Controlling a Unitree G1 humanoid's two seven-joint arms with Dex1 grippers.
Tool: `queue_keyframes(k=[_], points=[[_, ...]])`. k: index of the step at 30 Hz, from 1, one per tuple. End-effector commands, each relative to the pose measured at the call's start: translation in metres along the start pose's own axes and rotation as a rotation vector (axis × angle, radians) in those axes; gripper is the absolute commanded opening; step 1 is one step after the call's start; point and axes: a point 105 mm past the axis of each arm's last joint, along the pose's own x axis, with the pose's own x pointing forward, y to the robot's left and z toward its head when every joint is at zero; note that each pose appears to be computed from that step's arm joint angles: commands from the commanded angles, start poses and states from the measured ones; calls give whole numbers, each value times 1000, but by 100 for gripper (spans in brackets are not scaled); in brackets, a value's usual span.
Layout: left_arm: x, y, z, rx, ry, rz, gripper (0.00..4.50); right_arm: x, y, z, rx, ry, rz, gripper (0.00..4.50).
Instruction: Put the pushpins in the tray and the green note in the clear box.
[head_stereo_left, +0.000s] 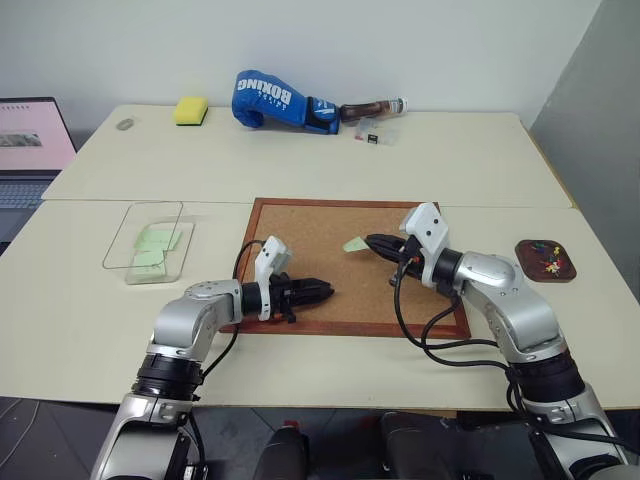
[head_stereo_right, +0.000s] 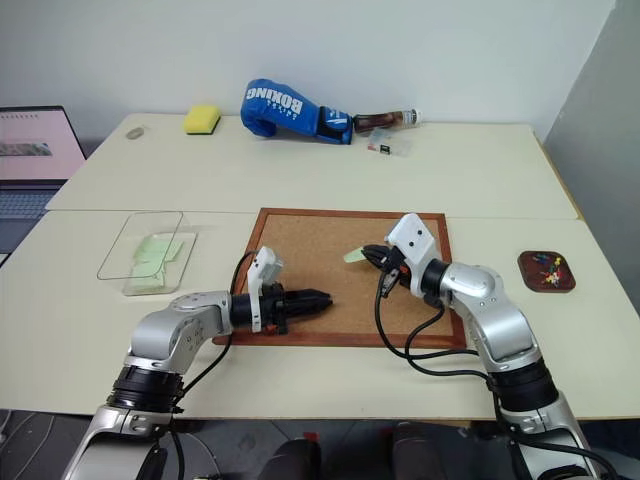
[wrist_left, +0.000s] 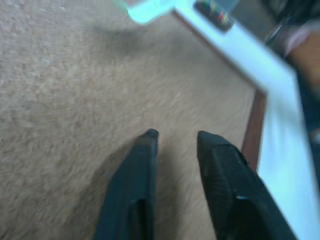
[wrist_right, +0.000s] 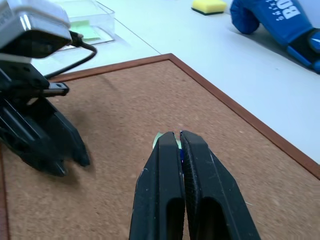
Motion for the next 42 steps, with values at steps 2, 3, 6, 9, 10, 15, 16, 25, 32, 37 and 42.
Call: queue_keyframes(k=[2,3,6,9,10,15,16,25,32,37,42], points=[[2,-15,21,-257,-182,-89,243,-7,-14,24,-106,-58,-60,0],[3,-16,22,-287,-198,-93,264,-7,-14,24,-119,-55,-64,0],[11,-21,25,-481,-295,-127,321,-9,-15,28,-144,-71,-83,0],[25,-29,26,-647,-357,-163,378,-12,-13,35,-202,-97,-94,0],[28,-30,28,-680,-377,-171,393,-12,-11,38,-211,-105,-94,0],[42,-38,45,-812,-486,-210,393,-16,-3,52,-272,-165,-85,0],[45,-39,49,-834,-512,-217,393,-17,0,55,-286,-180,-77,0],[63,-51,59,-912,-557,-266,393,-18,23,65,-391,-237,4,0],[66,-59,64,-886,-546,-297,393,-17,30,65,-404,-246,33,0],[63,-63,65,-861,-534,-294,325,-16,22,65,-395,-245,-2,0],[60,-65,68,-843,-535,-297,220,-19,4,61,-368,-222,-70,0]])
